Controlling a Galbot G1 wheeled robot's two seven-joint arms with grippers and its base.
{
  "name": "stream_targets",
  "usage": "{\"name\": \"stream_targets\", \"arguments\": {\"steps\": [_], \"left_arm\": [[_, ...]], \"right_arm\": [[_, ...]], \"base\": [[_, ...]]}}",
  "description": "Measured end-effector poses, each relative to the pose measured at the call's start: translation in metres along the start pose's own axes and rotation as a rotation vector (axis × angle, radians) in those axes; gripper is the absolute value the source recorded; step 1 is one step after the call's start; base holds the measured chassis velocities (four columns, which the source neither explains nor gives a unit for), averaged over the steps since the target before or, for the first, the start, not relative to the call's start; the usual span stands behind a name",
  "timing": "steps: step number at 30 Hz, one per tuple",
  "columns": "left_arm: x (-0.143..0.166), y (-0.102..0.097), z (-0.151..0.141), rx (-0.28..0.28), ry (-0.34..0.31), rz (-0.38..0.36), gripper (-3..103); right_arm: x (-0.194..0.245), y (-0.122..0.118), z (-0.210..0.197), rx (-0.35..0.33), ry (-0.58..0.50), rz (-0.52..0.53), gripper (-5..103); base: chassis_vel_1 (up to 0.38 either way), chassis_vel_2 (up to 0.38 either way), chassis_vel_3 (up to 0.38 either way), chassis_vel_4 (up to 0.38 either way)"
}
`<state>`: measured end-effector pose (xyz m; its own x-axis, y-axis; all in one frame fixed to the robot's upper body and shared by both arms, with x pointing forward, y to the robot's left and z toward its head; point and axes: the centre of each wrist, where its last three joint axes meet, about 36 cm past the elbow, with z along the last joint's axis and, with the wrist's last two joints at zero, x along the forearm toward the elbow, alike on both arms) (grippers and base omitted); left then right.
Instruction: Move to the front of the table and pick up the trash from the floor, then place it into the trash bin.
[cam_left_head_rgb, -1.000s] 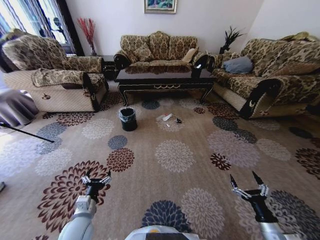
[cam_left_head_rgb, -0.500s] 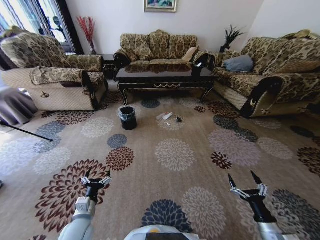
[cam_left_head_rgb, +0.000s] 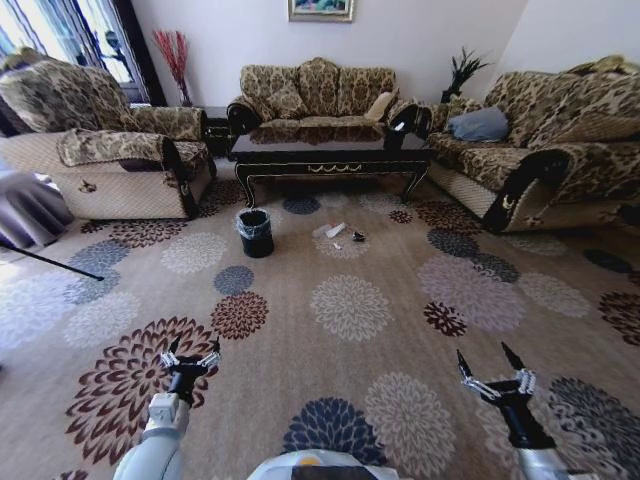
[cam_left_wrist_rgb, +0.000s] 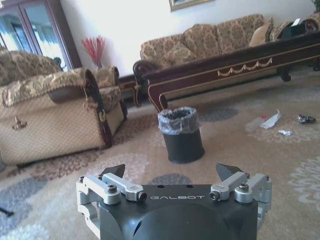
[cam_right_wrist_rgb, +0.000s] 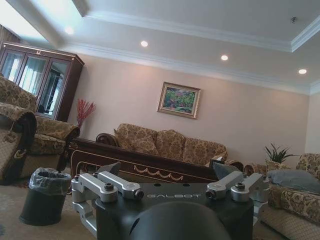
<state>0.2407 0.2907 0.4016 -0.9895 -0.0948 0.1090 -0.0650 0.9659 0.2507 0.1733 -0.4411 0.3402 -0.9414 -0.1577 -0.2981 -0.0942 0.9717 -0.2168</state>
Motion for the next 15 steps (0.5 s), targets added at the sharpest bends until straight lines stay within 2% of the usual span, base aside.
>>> {"name": "stream_targets", "arguments": {"steps": [1,3,5,7,9,15], "left_arm": [[0.0,0.0,0.0,0.0,0.0,0.0,100],[0.0,0.003,-0.008,-0.039,-0.077,-0.002,100],[0.001,0.003,-0.018,-0.05,-0.136,0.005,100],[0.002,0.003,-0.022,-0.052,-0.159,0.008,100],[0.0,0.007,-0.026,-0.104,-0.237,0.032,100],[-0.001,0.007,-0.02,-0.116,-0.235,0.05,100]], "right_arm": [[0.0,0.0,0.0,0.0,0.0,0.0,100],[-0.001,-0.001,0.0,0.001,-0.005,-0.012,100],[-0.001,-0.002,0.0,0.003,-0.006,-0.018,100],[-0.001,-0.002,0.001,0.003,-0.006,-0.019,100],[-0.003,-0.001,0.001,-0.001,0.0,-0.025,100],[-0.005,0.0,0.002,-0.003,0.004,-0.028,100]], "base": [[0.0,0.0,0.0,0.0],[0.0,0.0,0.0,0.0],[0.0,0.0,0.0,0.0],[0.0,0.0,0.0,0.0],[0.0,0.0,0.0,0.0],[0.0,0.0,0.0,0.0]]}}
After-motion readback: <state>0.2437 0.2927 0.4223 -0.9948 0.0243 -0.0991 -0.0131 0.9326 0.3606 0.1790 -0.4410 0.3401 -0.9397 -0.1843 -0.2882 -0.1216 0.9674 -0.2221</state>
